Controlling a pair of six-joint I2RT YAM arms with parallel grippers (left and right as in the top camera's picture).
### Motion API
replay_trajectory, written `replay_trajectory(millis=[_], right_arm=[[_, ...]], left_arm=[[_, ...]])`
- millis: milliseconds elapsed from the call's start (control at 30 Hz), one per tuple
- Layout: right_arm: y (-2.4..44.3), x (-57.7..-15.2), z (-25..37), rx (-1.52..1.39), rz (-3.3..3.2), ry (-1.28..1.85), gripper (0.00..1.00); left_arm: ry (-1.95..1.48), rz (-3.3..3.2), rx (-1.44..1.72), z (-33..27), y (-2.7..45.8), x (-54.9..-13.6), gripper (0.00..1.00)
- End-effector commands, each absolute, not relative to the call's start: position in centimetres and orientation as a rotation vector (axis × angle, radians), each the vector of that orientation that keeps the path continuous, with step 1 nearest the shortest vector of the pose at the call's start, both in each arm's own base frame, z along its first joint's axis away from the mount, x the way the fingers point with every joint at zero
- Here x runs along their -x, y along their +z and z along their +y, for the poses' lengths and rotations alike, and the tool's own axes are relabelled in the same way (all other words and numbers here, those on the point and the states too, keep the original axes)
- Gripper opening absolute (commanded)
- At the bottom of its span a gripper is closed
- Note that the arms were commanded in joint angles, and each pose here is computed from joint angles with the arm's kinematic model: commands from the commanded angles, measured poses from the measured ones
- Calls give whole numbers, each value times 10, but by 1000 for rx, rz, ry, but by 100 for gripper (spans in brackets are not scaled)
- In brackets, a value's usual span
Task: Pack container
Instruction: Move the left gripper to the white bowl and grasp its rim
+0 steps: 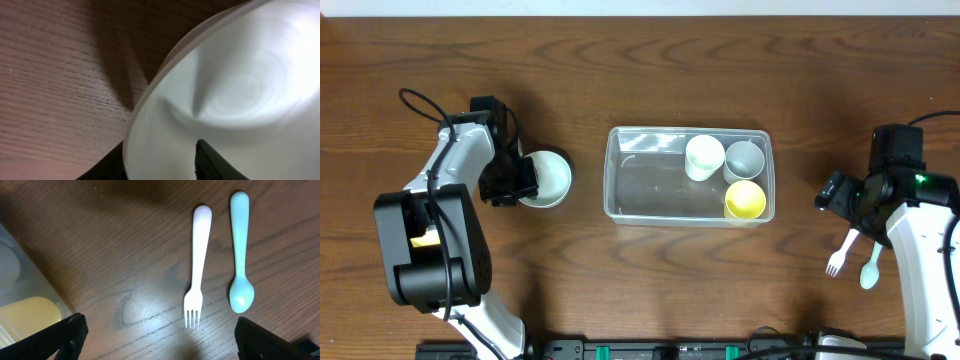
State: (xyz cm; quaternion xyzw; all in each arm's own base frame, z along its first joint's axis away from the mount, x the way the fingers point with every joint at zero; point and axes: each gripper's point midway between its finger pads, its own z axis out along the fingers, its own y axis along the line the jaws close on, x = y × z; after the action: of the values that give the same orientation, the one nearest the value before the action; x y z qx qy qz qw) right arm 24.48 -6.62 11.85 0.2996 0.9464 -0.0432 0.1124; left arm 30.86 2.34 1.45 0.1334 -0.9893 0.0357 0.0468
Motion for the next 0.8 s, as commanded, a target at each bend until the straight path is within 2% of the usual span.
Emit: replay_trajectory(millis=[0,467,767], right_arm=[[118,-243,-69,-877,2781,-136,95],[118,-243,-68,-877,2783,-136,95],[118,-243,-68,-878,2783,-136,96]], left_arm=[[109,-3018,-411,24,14,-308,38],[109,-3018,-412,24,15,-309,15],[108,-3021,-412,24,15,-310,7]])
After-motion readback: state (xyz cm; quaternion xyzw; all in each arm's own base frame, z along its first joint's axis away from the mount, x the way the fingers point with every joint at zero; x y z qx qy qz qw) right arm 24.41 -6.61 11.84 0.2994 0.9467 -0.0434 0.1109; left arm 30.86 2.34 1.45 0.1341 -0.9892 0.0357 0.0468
